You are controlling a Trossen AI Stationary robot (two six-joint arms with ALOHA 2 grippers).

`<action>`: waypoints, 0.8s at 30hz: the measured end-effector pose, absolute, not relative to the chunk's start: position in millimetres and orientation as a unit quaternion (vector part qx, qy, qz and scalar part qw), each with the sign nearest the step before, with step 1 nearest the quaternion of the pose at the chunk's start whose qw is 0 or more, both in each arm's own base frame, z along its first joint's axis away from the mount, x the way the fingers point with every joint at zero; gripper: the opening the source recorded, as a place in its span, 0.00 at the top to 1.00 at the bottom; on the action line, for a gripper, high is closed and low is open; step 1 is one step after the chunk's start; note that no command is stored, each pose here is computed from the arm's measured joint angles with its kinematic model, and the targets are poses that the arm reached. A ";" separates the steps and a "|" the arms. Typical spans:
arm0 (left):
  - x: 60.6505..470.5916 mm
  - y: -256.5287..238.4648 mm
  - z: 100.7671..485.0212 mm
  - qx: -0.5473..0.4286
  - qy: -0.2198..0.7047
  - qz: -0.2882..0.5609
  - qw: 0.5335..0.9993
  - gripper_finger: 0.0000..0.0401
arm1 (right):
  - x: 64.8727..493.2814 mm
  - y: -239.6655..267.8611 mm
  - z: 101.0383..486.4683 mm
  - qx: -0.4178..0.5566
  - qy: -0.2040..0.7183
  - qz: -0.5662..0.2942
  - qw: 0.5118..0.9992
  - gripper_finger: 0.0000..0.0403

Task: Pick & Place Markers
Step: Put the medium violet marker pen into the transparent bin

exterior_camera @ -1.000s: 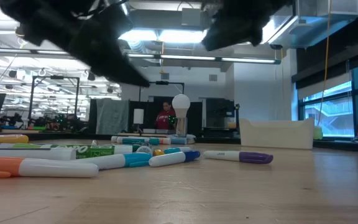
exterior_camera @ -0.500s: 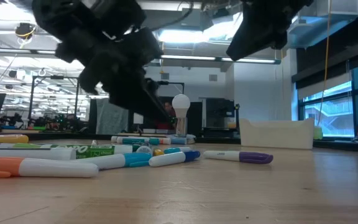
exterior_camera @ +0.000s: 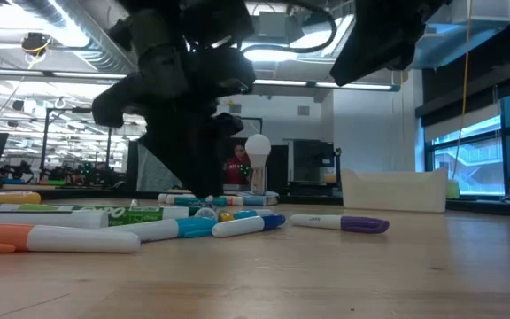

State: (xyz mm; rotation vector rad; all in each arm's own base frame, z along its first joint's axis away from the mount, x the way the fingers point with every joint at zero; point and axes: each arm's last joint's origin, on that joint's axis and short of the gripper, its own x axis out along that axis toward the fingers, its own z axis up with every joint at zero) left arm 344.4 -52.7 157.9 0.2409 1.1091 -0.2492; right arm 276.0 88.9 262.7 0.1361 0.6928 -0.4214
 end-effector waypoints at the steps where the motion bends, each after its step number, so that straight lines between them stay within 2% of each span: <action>1: 343.7 -52.5 158.1 0.113 0.528 -0.116 0.834 0.70 | 276.0 88.8 262.7 0.066 0.337 -0.205 0.917 0.67; 7: 345.1 -54.9 155.9 0.145 0.519 -0.140 0.831 0.73 | 276.1 88.4 262.5 0.079 0.334 -0.210 0.915 0.67; 14: 345.2 -59.3 148.3 0.166 0.526 -0.158 0.819 0.73 | 276.0 88.8 262.4 0.089 0.334 -0.211 0.914 0.67; 24: 349.4 -53.9 143.1 0.169 0.528 -0.129 0.822 0.73 | 275.0 88.7 261.2 0.087 0.343 -0.208 0.912 0.67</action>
